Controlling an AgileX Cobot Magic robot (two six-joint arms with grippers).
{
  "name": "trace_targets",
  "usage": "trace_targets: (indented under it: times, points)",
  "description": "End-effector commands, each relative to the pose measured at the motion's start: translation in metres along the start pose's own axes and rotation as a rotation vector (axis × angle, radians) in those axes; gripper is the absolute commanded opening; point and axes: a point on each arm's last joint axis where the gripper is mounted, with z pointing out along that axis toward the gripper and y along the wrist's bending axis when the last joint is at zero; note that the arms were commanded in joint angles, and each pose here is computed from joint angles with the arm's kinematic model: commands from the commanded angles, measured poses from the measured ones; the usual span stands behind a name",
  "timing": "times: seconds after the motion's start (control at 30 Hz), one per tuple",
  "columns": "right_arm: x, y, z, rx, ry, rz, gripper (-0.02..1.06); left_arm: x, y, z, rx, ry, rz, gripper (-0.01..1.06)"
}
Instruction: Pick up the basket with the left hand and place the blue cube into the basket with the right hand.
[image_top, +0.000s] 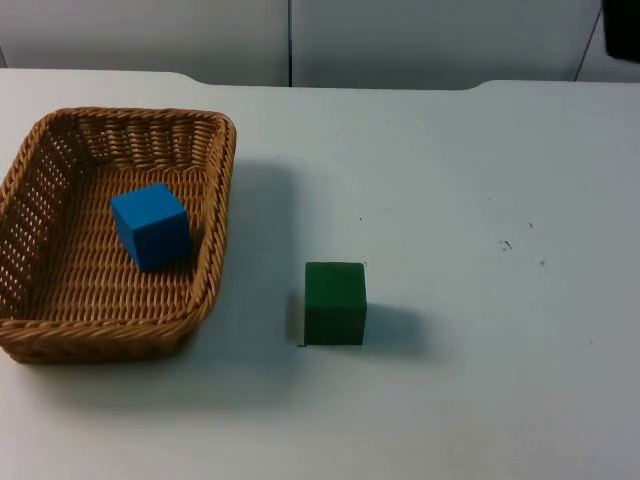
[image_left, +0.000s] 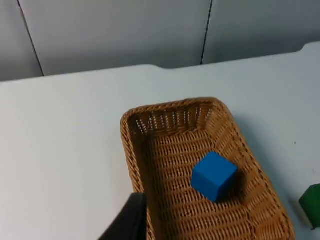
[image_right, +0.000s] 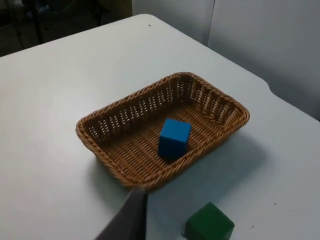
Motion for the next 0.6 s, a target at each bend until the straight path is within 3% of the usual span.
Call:
trace_targets:
  times: [0.0, 0.1, 0.23, 0.37, 0.57]
  points:
    - [0.006, 0.001, -0.008, -0.001, -0.029, 0.013, 1.0, 0.005, -0.007, -0.02, -0.008, -0.031, 0.006, 1.0]
    - [0.014, 0.002, -0.015, -0.001, -0.027, 0.013, 1.0, 0.014, -0.012, -0.038, -0.029, -0.055, 0.013, 1.0]
    - [0.02, 0.003, -0.031, -0.003, -0.013, 0.028, 1.0, 0.034, -0.013, -0.064, -0.14, -0.047, -0.014, 1.0]
    - [0.026, 0.004, -0.039, -0.007, 0.031, 0.028, 1.0, 0.048, -0.014, -0.08, -0.203, -0.067, -0.038, 1.0]
    - [0.04, 0.005, -0.043, -0.013, 0.091, 0.035, 1.0, 0.08, -0.018, -0.081, -0.214, -0.098, -0.093, 1.0]
